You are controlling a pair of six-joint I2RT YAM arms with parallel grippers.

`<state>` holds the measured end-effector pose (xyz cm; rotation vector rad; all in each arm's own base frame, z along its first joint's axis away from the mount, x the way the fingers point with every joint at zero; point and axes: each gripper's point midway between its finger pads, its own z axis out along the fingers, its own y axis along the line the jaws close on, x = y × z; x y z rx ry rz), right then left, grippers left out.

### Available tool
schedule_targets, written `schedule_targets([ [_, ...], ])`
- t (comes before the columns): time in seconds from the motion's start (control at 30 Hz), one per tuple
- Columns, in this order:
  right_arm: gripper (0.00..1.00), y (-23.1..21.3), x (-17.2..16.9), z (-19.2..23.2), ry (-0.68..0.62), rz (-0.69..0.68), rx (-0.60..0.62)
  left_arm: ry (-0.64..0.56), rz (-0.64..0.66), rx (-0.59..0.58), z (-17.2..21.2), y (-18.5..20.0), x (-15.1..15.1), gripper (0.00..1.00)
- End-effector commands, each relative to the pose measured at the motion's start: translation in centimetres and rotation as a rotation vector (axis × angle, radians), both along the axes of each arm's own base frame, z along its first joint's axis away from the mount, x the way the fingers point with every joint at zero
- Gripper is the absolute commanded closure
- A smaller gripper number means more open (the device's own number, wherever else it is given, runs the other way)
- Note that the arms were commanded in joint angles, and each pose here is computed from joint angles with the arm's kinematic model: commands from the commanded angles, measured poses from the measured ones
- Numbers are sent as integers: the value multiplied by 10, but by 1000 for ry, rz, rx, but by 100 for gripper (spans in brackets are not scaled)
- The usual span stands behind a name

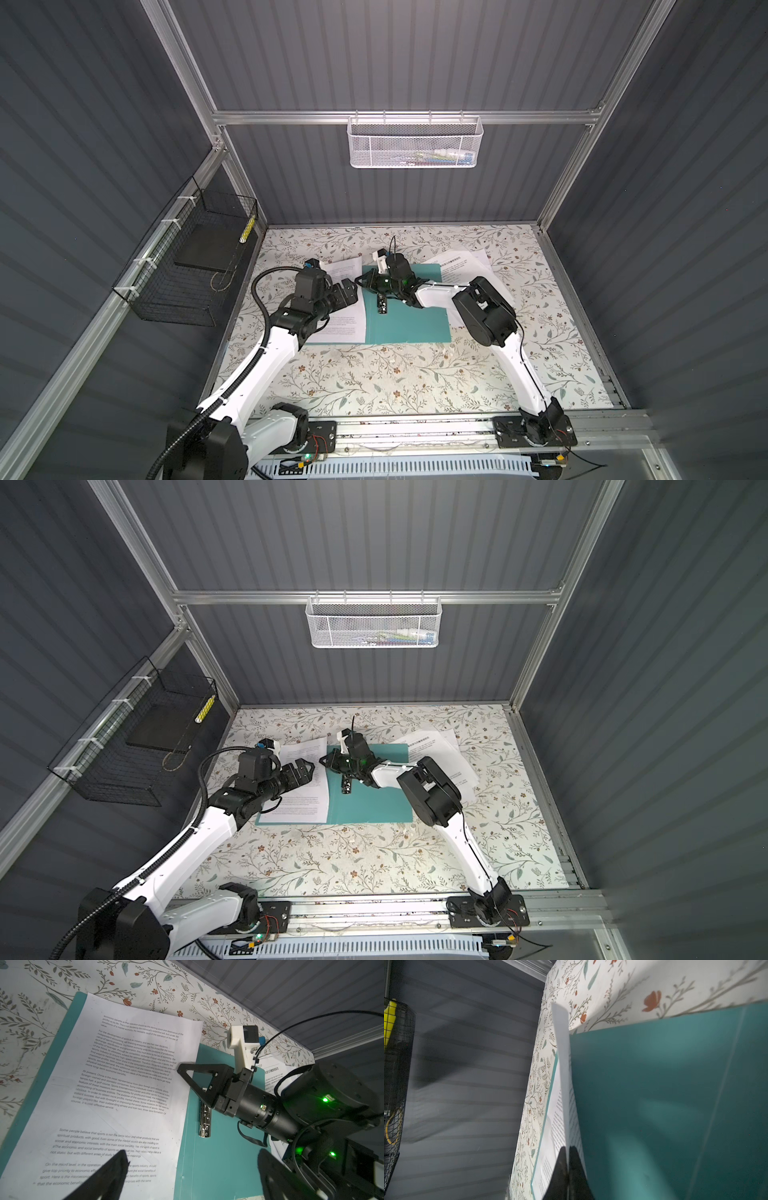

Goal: Put the files into the folder

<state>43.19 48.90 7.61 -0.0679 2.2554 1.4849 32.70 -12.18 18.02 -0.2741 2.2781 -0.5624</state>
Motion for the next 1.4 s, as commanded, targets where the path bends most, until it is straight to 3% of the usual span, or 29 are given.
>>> schedule_targets([
  [0.0, 100, 7, -3, -5, -3, 30, -7, 16, 11, 8, -7, 4, -1, 2],
  [0.9, 100, 9, -7, -26, 98, -25, -25, 27, 17, 14, -11, 5, -1, 2],
  [1.37, 100, -1, 2, -17, 76, -47, -26, 30, 17, 13, -12, 5, -2, 2],
])
